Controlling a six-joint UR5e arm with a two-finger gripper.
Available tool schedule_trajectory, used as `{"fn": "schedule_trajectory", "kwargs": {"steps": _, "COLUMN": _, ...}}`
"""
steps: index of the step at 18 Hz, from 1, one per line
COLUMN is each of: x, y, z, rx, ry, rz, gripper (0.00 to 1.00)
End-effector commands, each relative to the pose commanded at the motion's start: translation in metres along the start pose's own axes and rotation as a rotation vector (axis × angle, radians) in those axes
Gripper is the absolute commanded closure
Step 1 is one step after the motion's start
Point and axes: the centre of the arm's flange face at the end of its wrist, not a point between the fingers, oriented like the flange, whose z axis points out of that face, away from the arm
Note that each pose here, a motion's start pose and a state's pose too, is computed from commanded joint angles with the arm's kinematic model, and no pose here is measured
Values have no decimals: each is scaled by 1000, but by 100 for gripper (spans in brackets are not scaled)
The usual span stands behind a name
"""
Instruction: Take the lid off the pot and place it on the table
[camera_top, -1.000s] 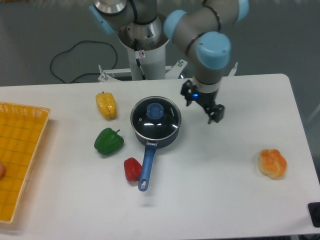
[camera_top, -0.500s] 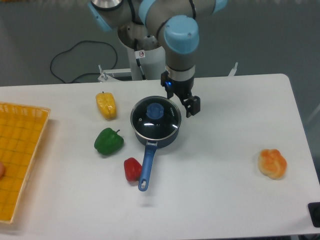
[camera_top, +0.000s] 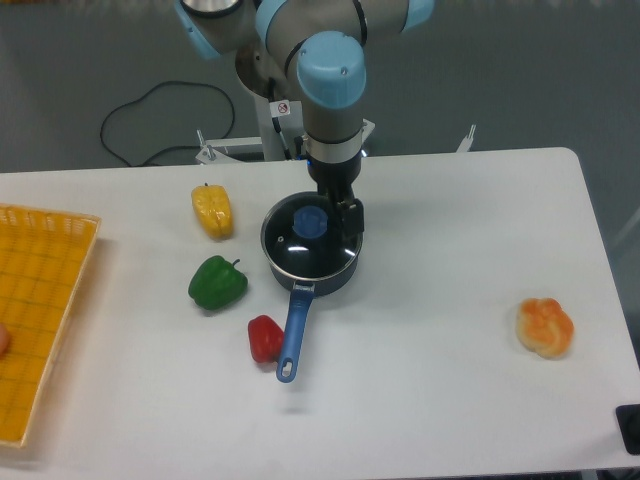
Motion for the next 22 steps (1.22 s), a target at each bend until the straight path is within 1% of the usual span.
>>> {"fn": "schedule_trajectory", "kwargs": {"steps": 2, "x": 2, "y": -3, "z": 7, "rx": 1, "ry": 9, "rz": 41, "gripper": 2}}
{"fn": "schedule_trajectory", "kwargs": {"steps": 3, "x": 3, "y": -3, "z": 8, "rx": 1, "ry": 11, "rz": 46, "gripper": 2}}
{"fn": "schedule_trajectory", "kwargs": {"steps": 9, "x": 5, "y": -5, "z": 16, "rx": 7, "ry": 25, "rz": 47, "gripper": 2}}
{"fn": "schedule_trajectory", "kwargs": {"steps": 11, "x": 3, "y": -4, "z": 17, "rx": 5, "ry": 18, "rz": 46, "gripper": 2}}
{"fn": "schedule_trajectory", "kwargs": {"steps": 22, "x": 7, "y": -15, "z": 28, "rx": 10, "ry": 33, "rz": 56, "gripper": 3}}
